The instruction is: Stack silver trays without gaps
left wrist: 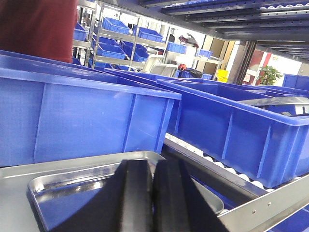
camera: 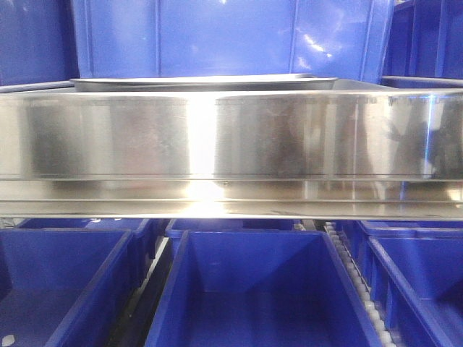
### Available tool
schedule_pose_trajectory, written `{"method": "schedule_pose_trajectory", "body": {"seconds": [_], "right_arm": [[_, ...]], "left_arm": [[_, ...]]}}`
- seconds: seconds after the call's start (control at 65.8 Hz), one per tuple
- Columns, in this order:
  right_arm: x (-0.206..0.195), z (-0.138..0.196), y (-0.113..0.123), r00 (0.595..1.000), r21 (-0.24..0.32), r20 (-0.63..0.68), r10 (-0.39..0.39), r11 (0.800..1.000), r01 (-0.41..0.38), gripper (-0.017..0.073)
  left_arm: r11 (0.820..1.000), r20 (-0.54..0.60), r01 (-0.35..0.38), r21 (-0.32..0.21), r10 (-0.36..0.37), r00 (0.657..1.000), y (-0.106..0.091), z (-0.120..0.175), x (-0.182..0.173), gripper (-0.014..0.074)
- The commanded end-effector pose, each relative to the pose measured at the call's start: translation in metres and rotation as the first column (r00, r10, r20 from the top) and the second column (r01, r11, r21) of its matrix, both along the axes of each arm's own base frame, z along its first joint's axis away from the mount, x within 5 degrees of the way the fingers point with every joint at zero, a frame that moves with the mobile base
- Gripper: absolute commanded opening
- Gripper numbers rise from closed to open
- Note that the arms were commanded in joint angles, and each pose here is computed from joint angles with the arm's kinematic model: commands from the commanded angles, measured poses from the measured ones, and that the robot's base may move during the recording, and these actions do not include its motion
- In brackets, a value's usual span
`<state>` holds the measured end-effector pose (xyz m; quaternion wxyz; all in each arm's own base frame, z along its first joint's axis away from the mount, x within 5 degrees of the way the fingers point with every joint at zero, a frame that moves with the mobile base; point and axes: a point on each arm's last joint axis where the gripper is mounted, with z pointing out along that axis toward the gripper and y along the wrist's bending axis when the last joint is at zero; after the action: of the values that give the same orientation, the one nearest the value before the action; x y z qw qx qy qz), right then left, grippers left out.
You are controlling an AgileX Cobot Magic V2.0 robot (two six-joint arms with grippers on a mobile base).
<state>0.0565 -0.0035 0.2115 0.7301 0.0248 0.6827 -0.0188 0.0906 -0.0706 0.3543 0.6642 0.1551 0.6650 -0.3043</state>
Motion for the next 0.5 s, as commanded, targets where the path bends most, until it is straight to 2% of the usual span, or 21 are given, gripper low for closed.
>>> {"method": "schedule_pose_trajectory", "body": {"seconds": [0.0, 0.289, 0.319, 0.395, 0.487], "right_arm": [[-0.001, 0.002, 0.000, 1.000, -0.007, 0.028, -0.005, 1.000, 0.005, -0.0079], [-0.001, 0.002, 0.000, 1.000, -0.007, 0.028, -0.005, 1.000, 0.005, -0.0079], [-0.001, 0.002, 0.000, 1.000, -0.007, 0.028, -0.005, 1.000, 0.005, -0.0079], [-0.001, 0.002, 0.000, 1.000, -0.007, 0.028, -0.005, 1.000, 0.005, -0.0079], [-0.001, 0.002, 0.000, 1.000, -0.007, 0.028, -0.005, 1.000, 0.005, -0.0079]], "left_arm": [[1.000, 0.016, 0.014, -0.002, -0.014, 1.000, -0.001, 0.001, -0.001, -0.0010], [1.000, 0.016, 0.013, 0.000, -0.013, 1.000, -0.001, 0.001, -0.001, -0.0010], [1.000, 0.030, 0.010, 0.020, -0.010, 0.999, -0.001, 0.001, -0.001, -0.0010], [0.992, 0.113, -0.038, 0.117, 0.025, 0.993, 0.004, 0.002, -0.002, -0.0010], [0.979, 0.090, -0.124, 0.162, 0.110, 0.990, 0.016, -0.002, -0.002, -0.0010]]}}
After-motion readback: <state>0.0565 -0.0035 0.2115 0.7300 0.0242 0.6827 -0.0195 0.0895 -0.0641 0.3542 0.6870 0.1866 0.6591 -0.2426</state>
